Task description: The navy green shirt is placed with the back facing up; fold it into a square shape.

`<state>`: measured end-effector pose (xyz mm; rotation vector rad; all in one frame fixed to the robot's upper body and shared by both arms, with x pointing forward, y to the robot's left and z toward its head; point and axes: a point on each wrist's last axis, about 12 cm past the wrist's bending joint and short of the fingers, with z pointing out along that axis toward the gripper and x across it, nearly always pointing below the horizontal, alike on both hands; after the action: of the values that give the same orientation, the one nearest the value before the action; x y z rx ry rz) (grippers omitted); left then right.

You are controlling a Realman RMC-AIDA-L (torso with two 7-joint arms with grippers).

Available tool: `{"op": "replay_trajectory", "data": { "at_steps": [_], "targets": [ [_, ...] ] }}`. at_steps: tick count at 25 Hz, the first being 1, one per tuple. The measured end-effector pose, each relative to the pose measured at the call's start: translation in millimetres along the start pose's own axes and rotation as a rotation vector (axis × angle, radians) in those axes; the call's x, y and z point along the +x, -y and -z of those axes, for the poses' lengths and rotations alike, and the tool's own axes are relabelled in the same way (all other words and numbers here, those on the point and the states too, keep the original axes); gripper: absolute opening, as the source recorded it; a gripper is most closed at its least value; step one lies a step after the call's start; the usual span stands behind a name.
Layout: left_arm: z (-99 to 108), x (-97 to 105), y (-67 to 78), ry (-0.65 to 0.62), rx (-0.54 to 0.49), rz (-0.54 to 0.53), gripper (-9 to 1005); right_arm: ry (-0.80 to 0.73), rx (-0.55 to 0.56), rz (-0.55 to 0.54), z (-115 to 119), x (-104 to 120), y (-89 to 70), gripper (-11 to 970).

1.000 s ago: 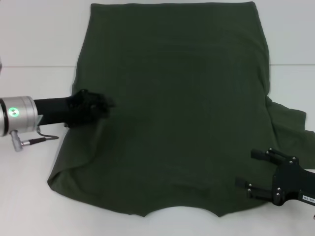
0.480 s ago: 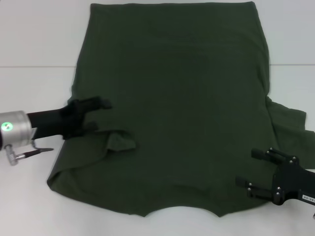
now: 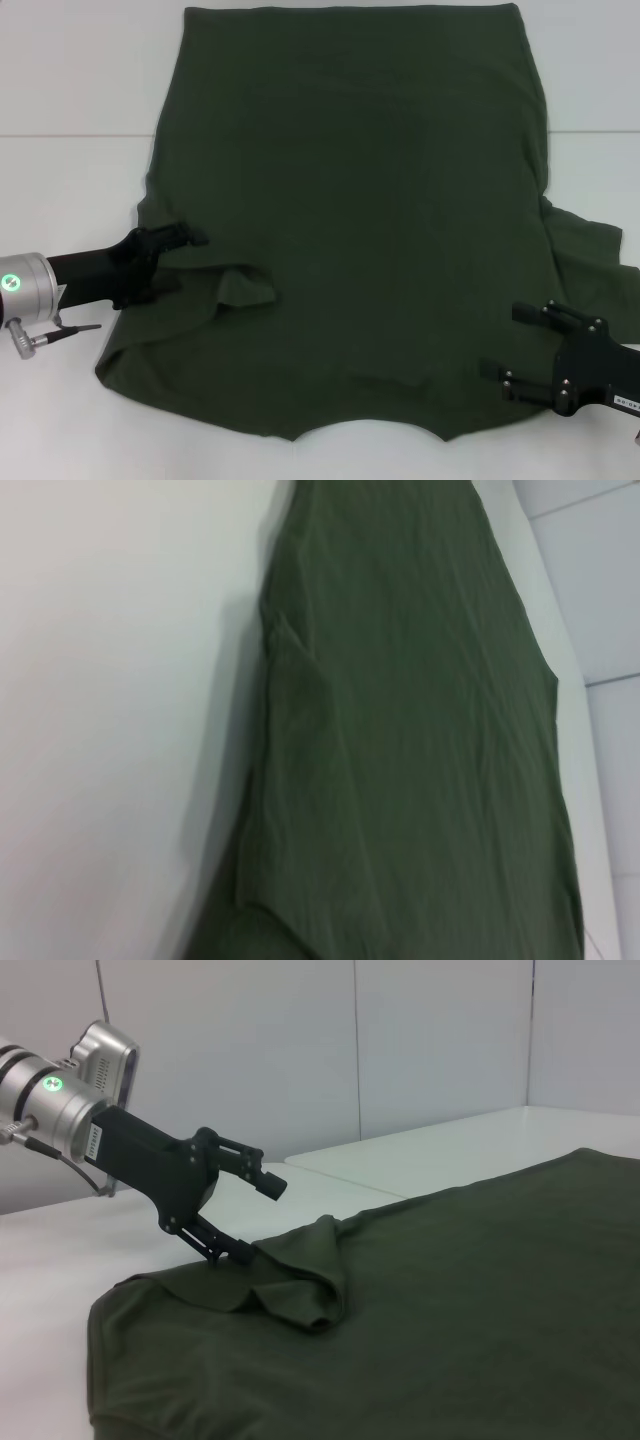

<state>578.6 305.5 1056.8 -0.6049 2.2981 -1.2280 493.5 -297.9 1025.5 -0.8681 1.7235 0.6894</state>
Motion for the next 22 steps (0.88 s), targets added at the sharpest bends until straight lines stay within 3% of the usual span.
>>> {"op": "replay_trajectory", "data": {
  "at_steps": [22],
  "targets": [
    [-8.7,-1.2,-3.0,0.053,-0.043,0.022,886,0.003,0.004,0.001,1.0,-0.6,1.2,818]
  ]
}}
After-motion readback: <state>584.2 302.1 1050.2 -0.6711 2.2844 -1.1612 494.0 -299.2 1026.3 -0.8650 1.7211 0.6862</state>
